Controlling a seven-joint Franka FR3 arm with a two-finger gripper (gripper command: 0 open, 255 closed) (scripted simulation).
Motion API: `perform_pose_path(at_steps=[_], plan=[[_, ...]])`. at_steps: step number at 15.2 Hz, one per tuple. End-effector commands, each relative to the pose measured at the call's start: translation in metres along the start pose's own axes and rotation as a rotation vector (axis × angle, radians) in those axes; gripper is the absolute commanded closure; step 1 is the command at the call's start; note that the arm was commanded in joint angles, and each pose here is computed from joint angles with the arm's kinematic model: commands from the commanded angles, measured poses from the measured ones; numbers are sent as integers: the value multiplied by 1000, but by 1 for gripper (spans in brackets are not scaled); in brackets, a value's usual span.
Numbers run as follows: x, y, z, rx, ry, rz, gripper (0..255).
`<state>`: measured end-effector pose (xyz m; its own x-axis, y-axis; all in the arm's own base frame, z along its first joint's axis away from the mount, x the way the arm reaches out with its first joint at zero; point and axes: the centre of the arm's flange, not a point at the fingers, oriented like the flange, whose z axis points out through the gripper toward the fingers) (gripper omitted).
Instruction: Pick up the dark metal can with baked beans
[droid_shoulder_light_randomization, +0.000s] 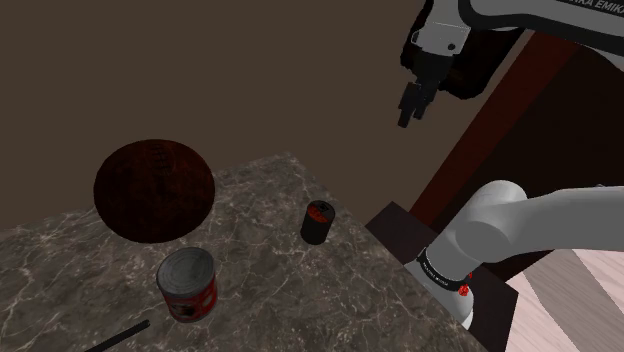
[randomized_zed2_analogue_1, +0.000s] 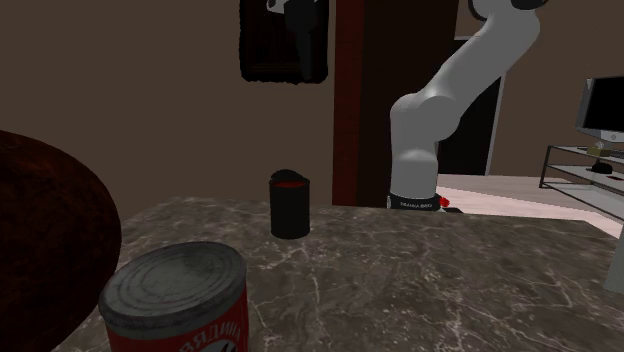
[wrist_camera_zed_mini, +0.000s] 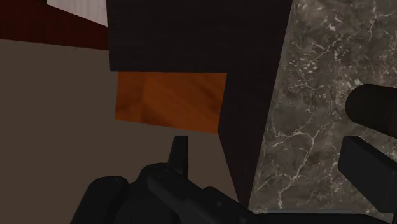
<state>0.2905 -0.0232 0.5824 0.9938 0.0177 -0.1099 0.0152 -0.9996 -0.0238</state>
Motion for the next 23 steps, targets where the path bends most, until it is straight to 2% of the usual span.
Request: perform_pose_path(at_steps=[1,12,23], plan=[[0,0,0,0,0,0,0],[-2,-122,79,8,56,333,0],[41,-237,155,16,112,667,0]])
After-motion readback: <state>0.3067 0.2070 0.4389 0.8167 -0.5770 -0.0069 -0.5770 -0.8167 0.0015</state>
